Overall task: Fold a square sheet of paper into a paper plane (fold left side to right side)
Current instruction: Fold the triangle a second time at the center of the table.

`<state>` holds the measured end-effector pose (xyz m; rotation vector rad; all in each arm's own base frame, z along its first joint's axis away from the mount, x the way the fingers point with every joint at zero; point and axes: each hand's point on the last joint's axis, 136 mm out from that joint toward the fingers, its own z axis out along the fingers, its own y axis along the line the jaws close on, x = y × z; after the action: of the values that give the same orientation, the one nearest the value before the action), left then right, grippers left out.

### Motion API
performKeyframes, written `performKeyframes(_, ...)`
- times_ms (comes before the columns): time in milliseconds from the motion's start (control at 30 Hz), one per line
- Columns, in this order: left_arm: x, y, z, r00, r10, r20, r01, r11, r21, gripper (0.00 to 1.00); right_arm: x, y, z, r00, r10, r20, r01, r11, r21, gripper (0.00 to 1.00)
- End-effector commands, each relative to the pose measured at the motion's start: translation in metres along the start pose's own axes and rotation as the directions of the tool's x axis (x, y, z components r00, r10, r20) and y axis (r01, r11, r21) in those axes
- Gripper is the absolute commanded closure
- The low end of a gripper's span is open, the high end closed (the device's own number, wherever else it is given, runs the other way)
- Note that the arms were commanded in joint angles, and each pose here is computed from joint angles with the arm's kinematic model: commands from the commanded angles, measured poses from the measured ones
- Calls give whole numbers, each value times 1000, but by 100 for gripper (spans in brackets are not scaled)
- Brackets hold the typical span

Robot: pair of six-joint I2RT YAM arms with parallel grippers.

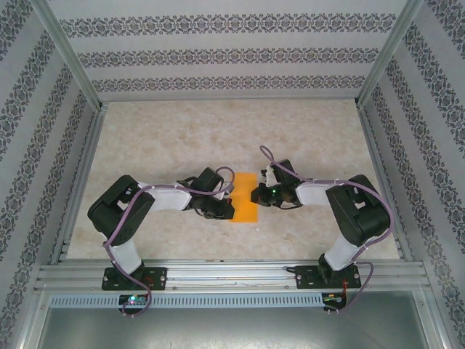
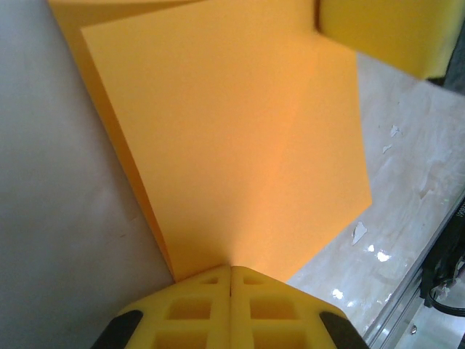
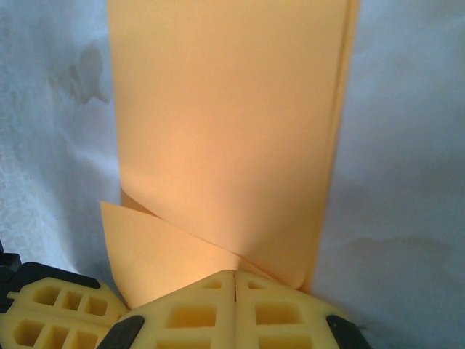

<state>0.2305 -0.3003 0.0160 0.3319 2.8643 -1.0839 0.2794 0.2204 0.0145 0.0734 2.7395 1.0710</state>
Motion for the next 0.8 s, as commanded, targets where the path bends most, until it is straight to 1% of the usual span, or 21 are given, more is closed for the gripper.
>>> performKeyframes(0,36,47,8,992,-97,-76,82,981,-177,100,-11,-35,-4,999,27,30,-30,993,118,100)
performKeyframes(233,32,42,7,995,-85,-61,75,985,-154,100,-28,-35,-18,998,28,62,-35,993,116,100)
performKeyframes(333,30,40,7,995,-79,-56,71,987,-142,100,-31,-28,-26,997,18,75,-26,994,104,100)
performKeyframes(500,27,34,5,997,-70,-41,64,990,-122,100,-26,-4,-38,996,1,94,-5,999,43,100)
performKeyframes(667,23,29,3,998,-62,-26,59,993,-105,100,-10,30,-26,998,-5,69,10,997,-81,100)
performKeyframes(767,19,24,2,998,-58,-16,57,994,-90,100,-1,38,-11,999,-21,34,24,996,-84,100)
